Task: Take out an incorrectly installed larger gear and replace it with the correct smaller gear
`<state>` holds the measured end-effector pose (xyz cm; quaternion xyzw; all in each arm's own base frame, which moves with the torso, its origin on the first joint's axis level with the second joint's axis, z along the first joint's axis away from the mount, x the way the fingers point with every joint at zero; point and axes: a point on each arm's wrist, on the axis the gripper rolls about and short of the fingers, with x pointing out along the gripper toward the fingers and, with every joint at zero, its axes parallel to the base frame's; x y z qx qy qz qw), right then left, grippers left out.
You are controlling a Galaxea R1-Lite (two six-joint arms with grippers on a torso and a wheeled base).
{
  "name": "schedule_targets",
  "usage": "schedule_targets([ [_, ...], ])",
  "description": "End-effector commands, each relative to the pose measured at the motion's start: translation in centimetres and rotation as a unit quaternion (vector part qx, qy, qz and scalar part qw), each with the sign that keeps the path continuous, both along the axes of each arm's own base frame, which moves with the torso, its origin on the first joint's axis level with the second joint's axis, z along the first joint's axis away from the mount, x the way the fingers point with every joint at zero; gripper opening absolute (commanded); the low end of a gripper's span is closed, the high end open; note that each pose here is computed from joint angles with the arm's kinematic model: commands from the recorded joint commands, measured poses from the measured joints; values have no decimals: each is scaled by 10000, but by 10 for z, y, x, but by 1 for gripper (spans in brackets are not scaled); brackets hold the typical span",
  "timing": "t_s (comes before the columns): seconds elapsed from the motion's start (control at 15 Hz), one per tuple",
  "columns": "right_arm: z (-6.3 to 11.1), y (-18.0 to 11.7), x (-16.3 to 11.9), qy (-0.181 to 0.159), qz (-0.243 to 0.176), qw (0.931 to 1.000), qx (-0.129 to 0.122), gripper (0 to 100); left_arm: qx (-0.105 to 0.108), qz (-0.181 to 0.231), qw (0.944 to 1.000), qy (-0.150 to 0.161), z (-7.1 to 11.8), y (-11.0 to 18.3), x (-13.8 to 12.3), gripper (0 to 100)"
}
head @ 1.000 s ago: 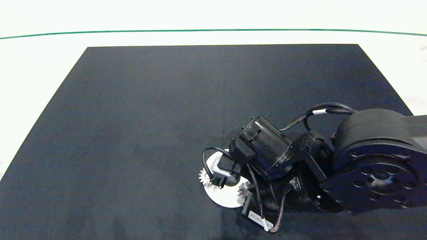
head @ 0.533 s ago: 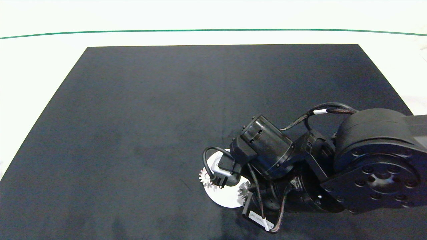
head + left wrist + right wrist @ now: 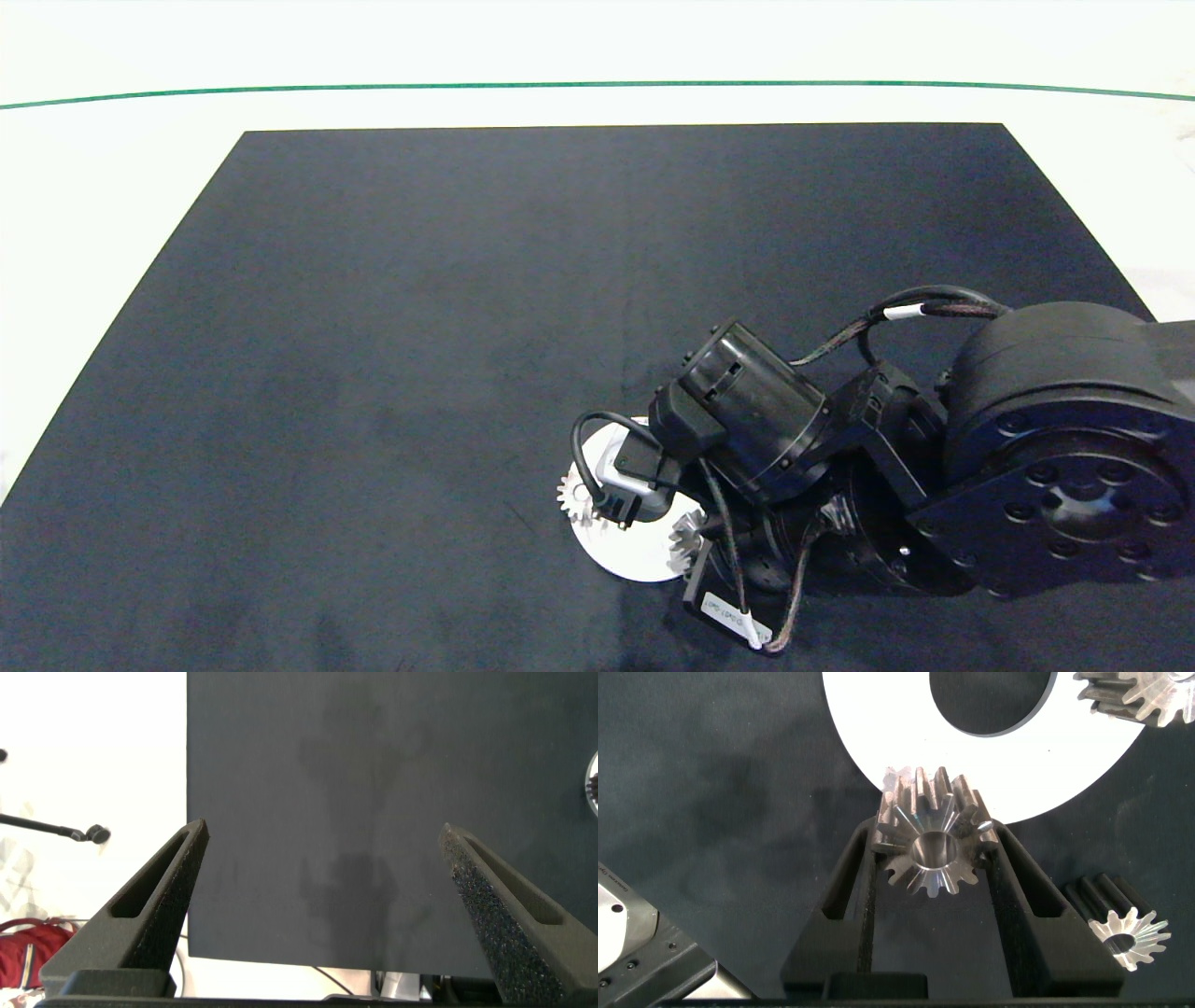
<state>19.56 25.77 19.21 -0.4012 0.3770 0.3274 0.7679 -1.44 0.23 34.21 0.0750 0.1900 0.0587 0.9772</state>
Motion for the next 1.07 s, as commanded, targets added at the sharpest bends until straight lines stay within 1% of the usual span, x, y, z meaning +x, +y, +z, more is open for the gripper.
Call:
schedule_targets([
  [0.07,-1,1,0,4,1,10000,-19,34,4,7,10000,27,-1,0,0,100],
  [1.07,-3,2,1,22,11,10000,-38,34,4,7,10000,27,-1,0,0,100],
])
